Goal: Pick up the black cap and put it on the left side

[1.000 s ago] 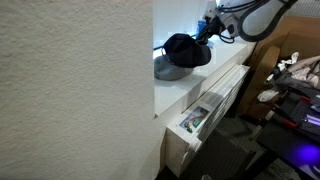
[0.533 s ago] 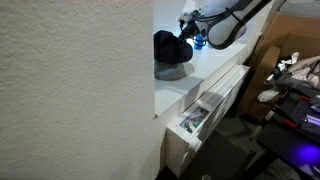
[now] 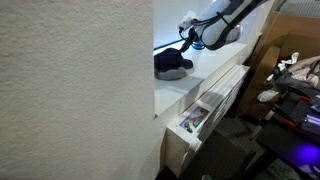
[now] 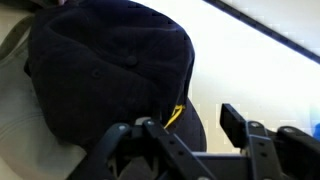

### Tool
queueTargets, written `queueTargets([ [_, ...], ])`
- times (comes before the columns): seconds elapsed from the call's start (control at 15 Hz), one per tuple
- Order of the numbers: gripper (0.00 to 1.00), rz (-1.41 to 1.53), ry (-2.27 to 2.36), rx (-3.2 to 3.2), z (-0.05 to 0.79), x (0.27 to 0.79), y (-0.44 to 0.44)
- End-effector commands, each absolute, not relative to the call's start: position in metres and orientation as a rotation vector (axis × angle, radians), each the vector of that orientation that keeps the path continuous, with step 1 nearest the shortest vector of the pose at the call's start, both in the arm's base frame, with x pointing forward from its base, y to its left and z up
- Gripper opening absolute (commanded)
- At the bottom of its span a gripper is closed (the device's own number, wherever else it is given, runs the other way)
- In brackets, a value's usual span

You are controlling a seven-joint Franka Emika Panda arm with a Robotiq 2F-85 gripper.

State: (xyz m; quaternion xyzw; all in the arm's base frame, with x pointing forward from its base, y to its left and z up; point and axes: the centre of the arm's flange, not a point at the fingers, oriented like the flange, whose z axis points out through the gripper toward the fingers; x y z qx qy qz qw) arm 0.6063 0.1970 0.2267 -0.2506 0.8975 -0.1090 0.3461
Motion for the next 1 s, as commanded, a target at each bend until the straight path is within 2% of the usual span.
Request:
queueTargets([
  [0.0,0.95,-0.234,2.344,-0.580,0.245,0.613,0.196],
  [0.13,1.00,-0.238,2.258,-0.524,0.262,0.602,0.202],
  [0.4,1.00,-0.266,2.185,-0.418,0.308,0.571,0.217],
  [0.87,1.00,-0.273,2.441,-0.117,0.372,0.520,0.177],
  [0.93,1.00,-0.261,2.378,-0.194,0.320,0.546,0.160],
])
